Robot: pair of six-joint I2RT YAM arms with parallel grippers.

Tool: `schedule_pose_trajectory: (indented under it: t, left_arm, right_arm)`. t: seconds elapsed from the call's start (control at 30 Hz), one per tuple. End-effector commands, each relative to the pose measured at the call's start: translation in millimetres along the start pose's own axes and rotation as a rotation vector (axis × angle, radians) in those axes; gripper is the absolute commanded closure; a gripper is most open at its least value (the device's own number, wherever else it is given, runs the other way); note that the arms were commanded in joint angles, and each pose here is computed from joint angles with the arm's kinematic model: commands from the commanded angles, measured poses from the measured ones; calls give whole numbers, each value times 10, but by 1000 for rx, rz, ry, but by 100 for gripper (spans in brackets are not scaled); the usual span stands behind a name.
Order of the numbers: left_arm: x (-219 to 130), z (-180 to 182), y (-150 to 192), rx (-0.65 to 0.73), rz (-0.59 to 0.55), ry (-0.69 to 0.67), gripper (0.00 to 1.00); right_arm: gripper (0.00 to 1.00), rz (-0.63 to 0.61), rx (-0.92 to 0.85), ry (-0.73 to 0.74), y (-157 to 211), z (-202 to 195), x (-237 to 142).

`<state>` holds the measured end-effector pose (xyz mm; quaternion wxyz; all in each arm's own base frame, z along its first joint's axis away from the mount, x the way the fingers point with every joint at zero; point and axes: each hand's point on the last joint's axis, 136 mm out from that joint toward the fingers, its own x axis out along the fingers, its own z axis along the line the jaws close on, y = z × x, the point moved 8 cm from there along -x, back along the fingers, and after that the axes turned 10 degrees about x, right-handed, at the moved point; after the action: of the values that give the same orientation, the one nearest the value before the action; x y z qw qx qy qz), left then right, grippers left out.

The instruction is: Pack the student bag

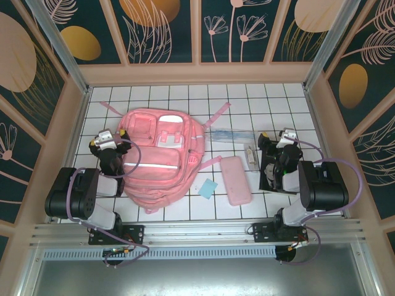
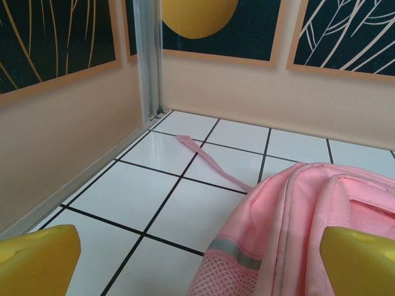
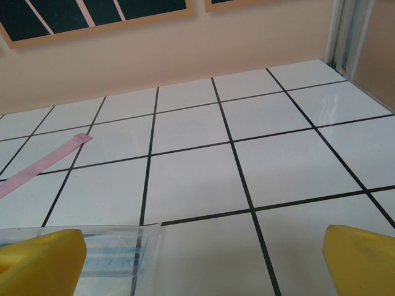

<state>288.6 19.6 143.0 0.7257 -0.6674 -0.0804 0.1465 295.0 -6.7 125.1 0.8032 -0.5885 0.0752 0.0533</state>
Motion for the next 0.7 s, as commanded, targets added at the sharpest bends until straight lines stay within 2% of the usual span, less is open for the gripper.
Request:
schedule_pose_trajectory:
  t: [0.0,0.07,0.17,0.27,0.37,0.47,0.57,0.67]
  left_arm:
    - [-3,-9,-21,-6,-12,8,1]
    - [-5,4,-55,-10,-22,-4,1]
    - [43,-67,-132,26,-4,54,1]
    - [199,-43,-371,1,108,-17,1]
    - [207,-9,-586,-119,128,-49,1]
    - [174,-70,-672,-306,193,17,2]
    - [114,-224,-662,-437,319,162,2]
    - [18,-291,-536,-477,502,209,2]
  right_arm:
    - [1,-38,-19,-3,-99,17,27]
    - [1,-36,-24,23,-169,55,59]
    - [1,-14,-56,78,-321,158,122]
    - [1,46,-32,113,-462,355,186]
    - [1,174,79,74,-540,686,264]
    - [1,334,197,-44,-497,1165,301]
    - [1,466,218,-130,-317,1644,254]
    - [2,613,235,-180,-84,2012,213]
